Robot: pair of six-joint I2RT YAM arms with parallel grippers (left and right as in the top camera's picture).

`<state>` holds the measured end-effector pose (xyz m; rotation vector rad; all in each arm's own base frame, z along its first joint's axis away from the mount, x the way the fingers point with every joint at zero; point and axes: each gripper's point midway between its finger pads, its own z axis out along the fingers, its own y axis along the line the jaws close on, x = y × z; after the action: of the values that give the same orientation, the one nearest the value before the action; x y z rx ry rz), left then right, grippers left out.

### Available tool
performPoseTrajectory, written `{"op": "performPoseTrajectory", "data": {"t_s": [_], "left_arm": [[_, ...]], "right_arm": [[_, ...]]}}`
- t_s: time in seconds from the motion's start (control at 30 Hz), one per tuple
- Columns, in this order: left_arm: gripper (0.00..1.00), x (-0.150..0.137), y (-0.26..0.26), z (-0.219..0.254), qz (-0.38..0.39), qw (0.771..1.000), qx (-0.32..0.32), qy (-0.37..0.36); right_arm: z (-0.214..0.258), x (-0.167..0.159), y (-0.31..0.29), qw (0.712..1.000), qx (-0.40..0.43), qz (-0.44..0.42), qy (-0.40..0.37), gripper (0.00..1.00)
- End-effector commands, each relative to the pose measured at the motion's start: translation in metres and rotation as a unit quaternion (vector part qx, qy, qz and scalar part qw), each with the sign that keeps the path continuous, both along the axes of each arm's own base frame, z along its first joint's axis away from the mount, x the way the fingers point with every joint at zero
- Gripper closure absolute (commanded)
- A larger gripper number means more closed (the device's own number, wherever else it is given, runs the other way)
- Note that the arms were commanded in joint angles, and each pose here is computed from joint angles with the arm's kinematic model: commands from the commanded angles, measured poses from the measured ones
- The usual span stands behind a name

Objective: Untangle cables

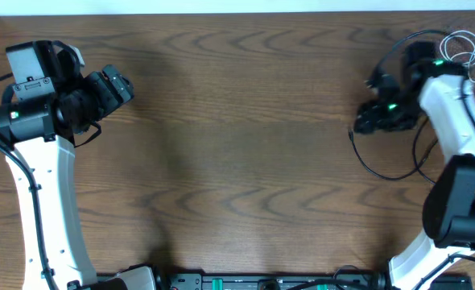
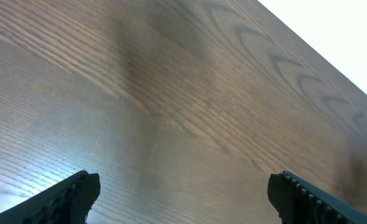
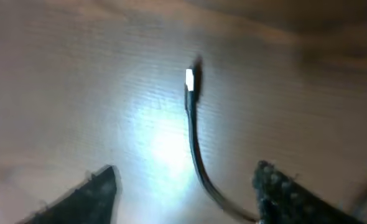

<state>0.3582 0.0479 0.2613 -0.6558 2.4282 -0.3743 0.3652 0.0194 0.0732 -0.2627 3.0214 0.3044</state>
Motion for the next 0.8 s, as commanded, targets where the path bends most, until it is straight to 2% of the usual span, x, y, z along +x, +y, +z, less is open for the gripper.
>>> {"op": "performPoseTrajectory", "data": {"t_s": [0.0,0.13,0.47,0.77], "left_arm": [[0.08,0.0,0.0,-0.004,-0.007,1.0,0.0,0.003],[0.08,0.0,0.0,-0.005,-0.007,1.0,0.0,0.006],[0.08,0.004,0.001,-0.016,-0.007,1.0,-0.004,0.021],[0.08,0.009,0.003,-0.033,-0.007,0.999,-0.011,0.045]], "right_arm": [[-0.02,-0.006,0.001,0.998,-0.054,-0.012,0.007,0.43],[-0.042,-0.009,0.004,0.996,-0.094,0.002,-0.005,0.54],[-0.072,-0.019,0.006,0.995,-0.095,-0.005,-0.012,0.85],[-0.087,-0.034,0.002,0.995,-0.101,-0.017,0.004,0.99]]}}
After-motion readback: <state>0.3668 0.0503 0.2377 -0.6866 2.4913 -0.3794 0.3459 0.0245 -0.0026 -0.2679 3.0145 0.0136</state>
